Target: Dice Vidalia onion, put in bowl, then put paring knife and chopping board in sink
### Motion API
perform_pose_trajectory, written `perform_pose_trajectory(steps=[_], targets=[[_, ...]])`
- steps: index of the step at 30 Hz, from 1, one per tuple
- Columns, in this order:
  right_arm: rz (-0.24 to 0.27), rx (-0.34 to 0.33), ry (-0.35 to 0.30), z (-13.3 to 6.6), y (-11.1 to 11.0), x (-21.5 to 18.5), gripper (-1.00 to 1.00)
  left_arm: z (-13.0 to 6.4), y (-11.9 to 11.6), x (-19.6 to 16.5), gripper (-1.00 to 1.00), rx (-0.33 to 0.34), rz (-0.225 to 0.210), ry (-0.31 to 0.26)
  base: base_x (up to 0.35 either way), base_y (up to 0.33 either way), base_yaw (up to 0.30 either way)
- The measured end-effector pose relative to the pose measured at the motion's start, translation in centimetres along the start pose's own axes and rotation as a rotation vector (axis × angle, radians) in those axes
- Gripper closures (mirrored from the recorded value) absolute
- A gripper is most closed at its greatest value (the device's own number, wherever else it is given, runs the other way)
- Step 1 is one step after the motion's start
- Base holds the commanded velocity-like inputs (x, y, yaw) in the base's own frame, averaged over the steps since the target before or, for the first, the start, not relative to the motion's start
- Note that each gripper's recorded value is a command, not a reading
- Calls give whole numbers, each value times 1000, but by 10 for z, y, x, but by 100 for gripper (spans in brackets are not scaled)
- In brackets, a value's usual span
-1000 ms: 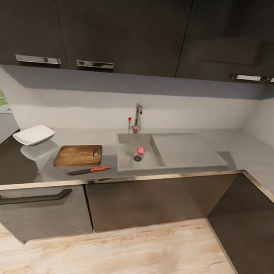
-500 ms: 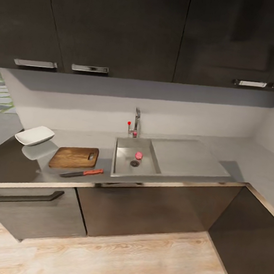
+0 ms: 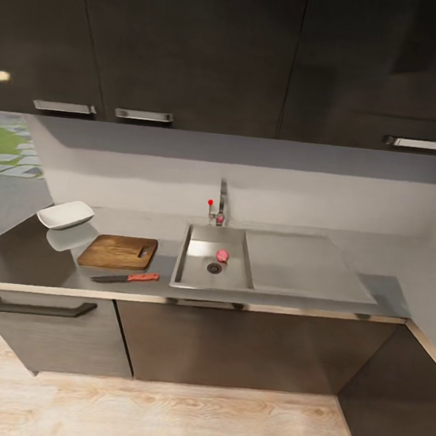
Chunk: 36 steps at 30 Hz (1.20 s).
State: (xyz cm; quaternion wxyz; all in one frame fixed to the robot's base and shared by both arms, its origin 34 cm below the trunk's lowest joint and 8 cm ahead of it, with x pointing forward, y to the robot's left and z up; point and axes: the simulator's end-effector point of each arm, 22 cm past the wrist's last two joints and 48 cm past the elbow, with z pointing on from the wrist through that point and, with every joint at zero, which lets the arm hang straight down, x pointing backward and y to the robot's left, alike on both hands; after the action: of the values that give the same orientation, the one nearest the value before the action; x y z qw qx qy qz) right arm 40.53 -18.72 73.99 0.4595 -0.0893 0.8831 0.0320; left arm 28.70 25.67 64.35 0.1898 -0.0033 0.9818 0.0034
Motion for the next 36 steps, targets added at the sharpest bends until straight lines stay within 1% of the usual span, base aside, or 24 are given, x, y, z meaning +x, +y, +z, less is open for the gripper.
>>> perform_pose_trajectory(steps=[5,9,18,22,24,25,27,28,30,31,33,36], targets=[[-1,0,-5,0,0,-2,-100,0,0,-2,-100,0,0,-5,17,-304,188],[-2,-4,-5,0,1,-2,-100,0,0,-3,-100,0,0,-6,3,-229,48],[-1,-1,-3,0,-1,-2,-100,0,3,-3,-100,-3,1,-8,0,-28,4],[-1,5,-1,0,-3,-1,-100,0,18,-9,-100,-23,10,-18,0,-1,0],[-1,7,0,0,-4,-1,-100,0,22,-34,-100,-28,13,-69,0,0,0],[-1,8,0,0,-4,-1,-100,-1,23,-42,-100,-29,13,-84,0,0,0],[-1,8,0,0,-4,-1,-100,-3,24,-74,-100,-33,12,-149,0,0,0],[-1,8,0,0,-4,-1,-100,-5,24,-83,-100,-34,11,-167,0,0,0],[-1,9,1,0,-4,-1,-100,-10,28,-116,-100,-40,2,-229,0,0,0],[-1,9,0,0,-4,-1,-100,-13,30,-130,-100,-45,-4,-251,0,0,0],[-1,9,1,0,-4,-1,-100,-18,32,-147,-100,-50,-12,-269,0,0,0],[-1,9,1,0,-5,-1,-100,-35,35,-193,-100,-54,-20,-290,0,0,0]])
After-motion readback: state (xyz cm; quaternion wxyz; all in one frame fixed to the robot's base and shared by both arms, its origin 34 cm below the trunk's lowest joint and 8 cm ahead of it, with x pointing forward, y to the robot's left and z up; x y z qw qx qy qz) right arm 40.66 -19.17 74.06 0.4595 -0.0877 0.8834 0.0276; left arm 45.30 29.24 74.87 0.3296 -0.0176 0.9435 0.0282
